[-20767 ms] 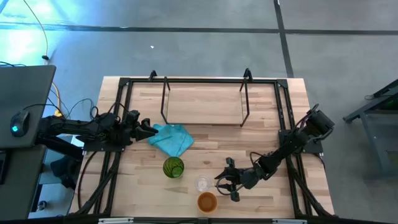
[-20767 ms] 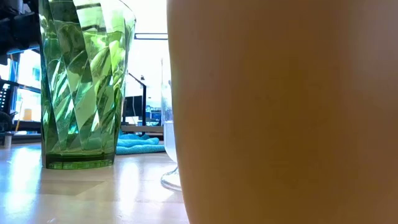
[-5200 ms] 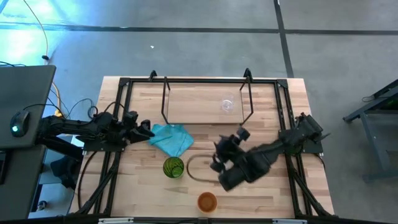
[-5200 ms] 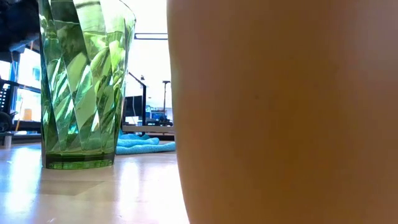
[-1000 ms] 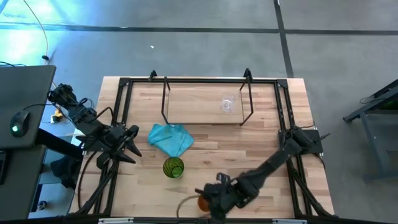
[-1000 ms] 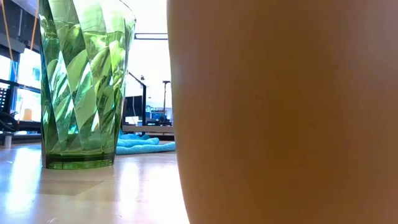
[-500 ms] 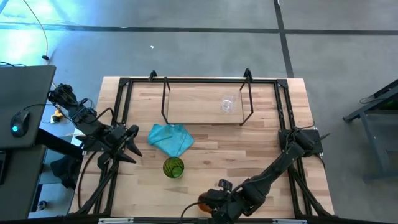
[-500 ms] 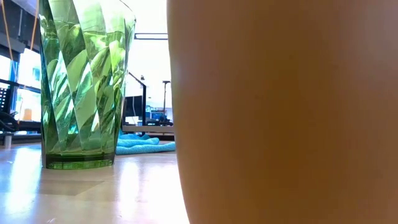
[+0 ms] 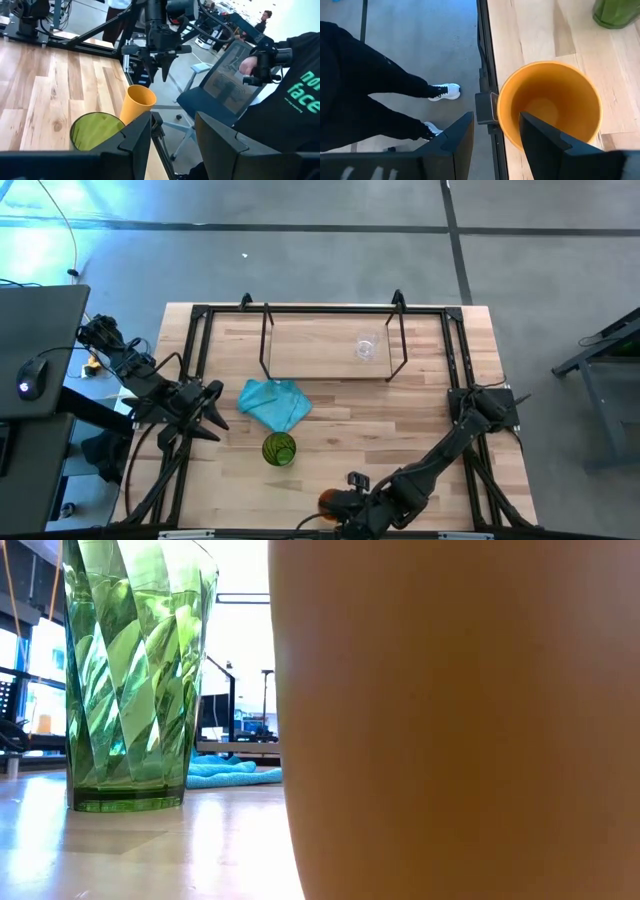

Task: Stack small to large cups/mugs on shelf
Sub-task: Put the orange cup on the shelf

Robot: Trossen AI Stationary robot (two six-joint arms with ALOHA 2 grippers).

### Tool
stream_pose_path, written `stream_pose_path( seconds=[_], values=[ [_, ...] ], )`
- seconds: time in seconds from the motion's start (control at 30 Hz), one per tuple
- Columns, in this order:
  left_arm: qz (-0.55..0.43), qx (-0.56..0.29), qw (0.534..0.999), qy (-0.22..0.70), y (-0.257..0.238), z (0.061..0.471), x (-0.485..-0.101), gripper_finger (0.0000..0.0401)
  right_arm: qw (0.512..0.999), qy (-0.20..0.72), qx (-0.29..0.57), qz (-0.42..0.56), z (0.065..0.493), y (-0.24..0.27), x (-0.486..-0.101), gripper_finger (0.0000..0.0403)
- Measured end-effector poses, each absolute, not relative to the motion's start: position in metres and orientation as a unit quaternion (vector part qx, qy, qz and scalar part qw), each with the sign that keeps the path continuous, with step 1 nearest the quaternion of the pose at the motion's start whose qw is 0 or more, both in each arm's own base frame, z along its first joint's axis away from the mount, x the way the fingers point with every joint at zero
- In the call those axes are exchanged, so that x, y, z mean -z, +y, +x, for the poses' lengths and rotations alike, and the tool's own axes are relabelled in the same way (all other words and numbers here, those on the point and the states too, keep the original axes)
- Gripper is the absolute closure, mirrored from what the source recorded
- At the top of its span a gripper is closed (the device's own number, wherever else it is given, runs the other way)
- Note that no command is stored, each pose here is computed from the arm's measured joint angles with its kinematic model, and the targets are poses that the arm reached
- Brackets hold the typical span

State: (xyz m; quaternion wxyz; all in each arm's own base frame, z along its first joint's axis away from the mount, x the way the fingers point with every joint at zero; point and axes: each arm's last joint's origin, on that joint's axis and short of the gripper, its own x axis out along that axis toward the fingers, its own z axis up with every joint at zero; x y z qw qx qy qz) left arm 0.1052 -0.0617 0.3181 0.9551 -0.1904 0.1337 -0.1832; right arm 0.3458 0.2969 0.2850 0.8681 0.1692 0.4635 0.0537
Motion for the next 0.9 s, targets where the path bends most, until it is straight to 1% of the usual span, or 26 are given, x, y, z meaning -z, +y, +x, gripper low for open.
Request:
stream_pose_path(
  seconds=[0.9],
  values=[
    [-0.197, 0.168, 0.957, 0.13, -0.0609, 0.1056, -0.3183, 0.0258, 0.87, 0.464, -0.067, 0.15, 0.3465, 0.2961, -0.285, 0.0254]
  ],
)
